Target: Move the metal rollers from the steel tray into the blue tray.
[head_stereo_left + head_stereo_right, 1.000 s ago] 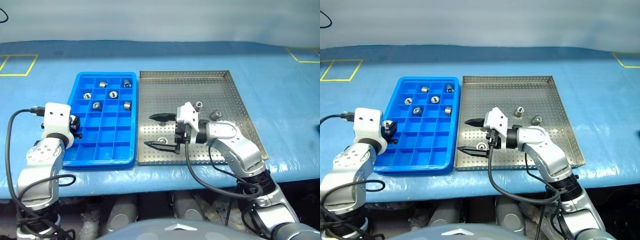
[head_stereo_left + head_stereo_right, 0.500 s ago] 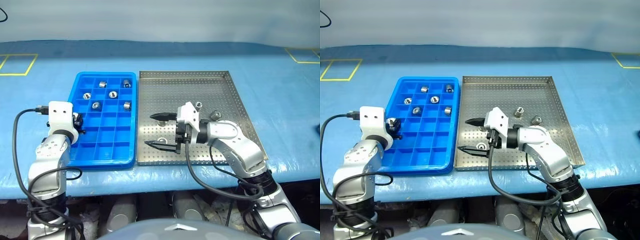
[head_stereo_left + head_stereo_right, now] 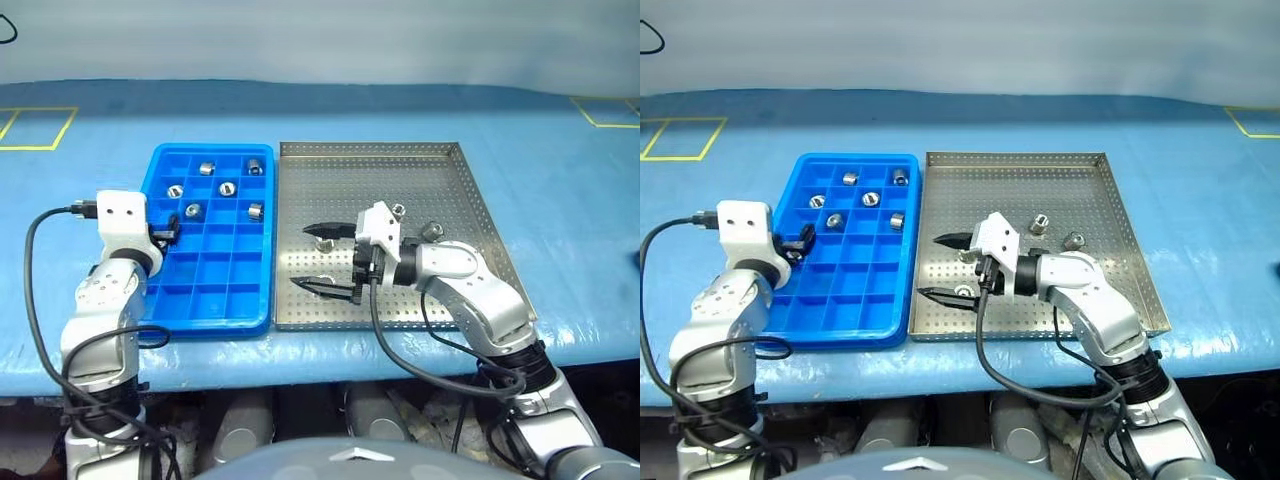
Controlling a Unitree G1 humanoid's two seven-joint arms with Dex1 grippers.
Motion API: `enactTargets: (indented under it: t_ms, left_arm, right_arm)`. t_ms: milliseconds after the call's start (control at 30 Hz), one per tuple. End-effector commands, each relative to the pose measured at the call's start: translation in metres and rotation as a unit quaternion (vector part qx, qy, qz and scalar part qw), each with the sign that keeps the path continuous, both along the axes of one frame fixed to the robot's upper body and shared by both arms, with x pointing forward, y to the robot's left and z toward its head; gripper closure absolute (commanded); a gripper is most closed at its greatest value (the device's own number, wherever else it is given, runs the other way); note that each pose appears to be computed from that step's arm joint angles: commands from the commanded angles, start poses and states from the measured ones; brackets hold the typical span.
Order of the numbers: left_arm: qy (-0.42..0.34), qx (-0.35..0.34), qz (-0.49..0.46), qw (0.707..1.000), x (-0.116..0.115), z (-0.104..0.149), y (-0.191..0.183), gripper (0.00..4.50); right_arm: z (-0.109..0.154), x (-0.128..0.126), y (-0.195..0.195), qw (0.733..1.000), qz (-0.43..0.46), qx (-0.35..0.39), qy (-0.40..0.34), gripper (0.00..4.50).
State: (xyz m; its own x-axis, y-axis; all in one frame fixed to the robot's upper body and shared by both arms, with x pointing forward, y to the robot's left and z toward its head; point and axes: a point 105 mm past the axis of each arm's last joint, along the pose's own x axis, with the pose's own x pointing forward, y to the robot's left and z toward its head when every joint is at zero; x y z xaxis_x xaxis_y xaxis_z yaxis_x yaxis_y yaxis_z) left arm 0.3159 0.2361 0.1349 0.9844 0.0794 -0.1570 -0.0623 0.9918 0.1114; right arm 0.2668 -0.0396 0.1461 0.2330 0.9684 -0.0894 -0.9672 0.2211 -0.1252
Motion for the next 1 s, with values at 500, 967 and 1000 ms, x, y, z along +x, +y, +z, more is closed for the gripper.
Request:
enactTargets:
  t_ms: [500, 967, 1000]
  left_arm:
    - [0.068, 0.048, -0.371, 0.925, 0.02, -0.019, -0.166, 0.72]
    - [0.132, 0.088, -0.347, 0.924, 0.026, -0.05, -0.16, 0.72]
    - [0.135, 0.086, -0.342, 0.926, 0.026, -0.051, -0.158, 0.72]
  right_arm:
    - [0.008, 0.001, -0.069, 0.982, -0.18, -0.04, -0.051, 0.0]
    - [0.011, 0.003, -0.063, 0.982, -0.176, -0.029, -0.054, 0.0]
    - [0.011, 0.003, -0.062, 0.983, -0.176, -0.029, -0.054, 0.0]
